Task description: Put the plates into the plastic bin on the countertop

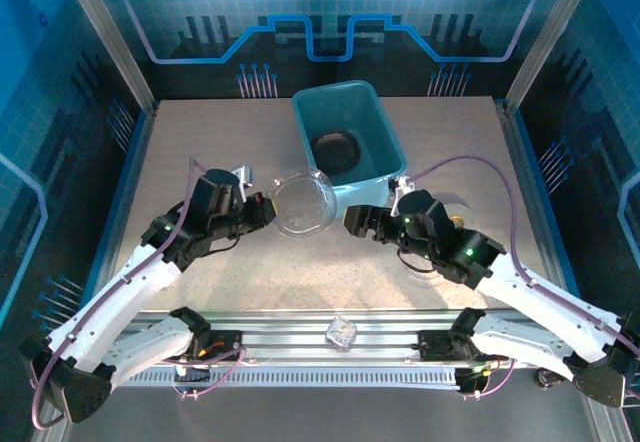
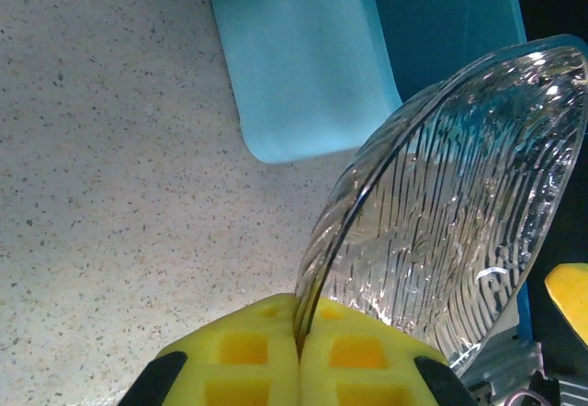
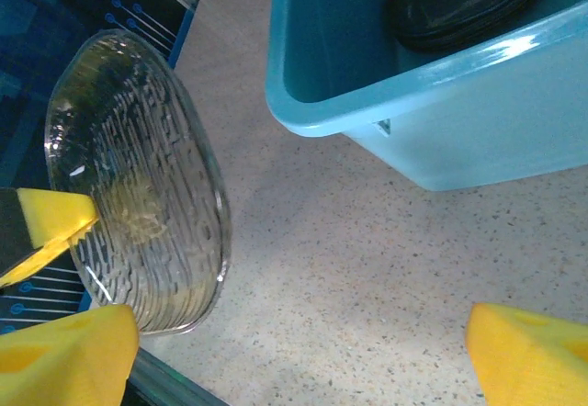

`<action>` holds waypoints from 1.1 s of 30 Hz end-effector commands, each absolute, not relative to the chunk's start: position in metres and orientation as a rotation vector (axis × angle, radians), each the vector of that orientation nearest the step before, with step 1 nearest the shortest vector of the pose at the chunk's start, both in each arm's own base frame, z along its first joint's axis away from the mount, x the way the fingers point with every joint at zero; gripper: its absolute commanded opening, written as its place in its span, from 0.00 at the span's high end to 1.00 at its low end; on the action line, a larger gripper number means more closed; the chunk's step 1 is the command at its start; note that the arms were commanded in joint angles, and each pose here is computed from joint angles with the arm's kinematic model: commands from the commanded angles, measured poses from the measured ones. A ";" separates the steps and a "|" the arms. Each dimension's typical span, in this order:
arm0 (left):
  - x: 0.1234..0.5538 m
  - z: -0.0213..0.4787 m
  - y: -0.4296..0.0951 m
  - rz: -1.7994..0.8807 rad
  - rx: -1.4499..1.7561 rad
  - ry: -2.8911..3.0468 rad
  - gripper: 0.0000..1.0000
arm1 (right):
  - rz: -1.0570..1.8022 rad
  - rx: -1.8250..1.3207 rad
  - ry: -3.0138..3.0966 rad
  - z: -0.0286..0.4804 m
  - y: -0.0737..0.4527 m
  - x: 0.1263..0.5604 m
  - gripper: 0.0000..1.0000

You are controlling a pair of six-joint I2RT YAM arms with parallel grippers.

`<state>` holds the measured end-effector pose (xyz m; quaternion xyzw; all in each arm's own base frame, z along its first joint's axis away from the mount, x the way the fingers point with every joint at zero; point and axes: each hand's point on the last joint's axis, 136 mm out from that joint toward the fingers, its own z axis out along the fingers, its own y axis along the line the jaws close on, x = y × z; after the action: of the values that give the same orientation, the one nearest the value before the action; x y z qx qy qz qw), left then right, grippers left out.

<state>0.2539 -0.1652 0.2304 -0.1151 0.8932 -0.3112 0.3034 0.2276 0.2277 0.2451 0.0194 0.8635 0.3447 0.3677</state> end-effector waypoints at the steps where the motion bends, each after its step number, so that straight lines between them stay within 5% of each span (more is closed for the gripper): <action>1: 0.265 0.246 -0.163 -0.852 -0.340 2.270 1.00 | 1.041 0.073 2.116 0.277 0.244 0.228 0.11; 17: 0.300 0.304 -0.201 -0.910 -0.364 1.884 1.00 | 1.180 0.337 1.906 0.290 0.260 0.248 0.37; 33: 0.292 0.296 -0.231 -0.860 -0.320 1.862 1.00 | 1.179 0.535 1.808 0.276 0.253 0.267 0.66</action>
<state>0.2883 -0.2297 0.2920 -0.1296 0.7834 -0.3629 0.4877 0.2633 0.2558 0.2721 0.1893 0.7494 0.4658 0.4308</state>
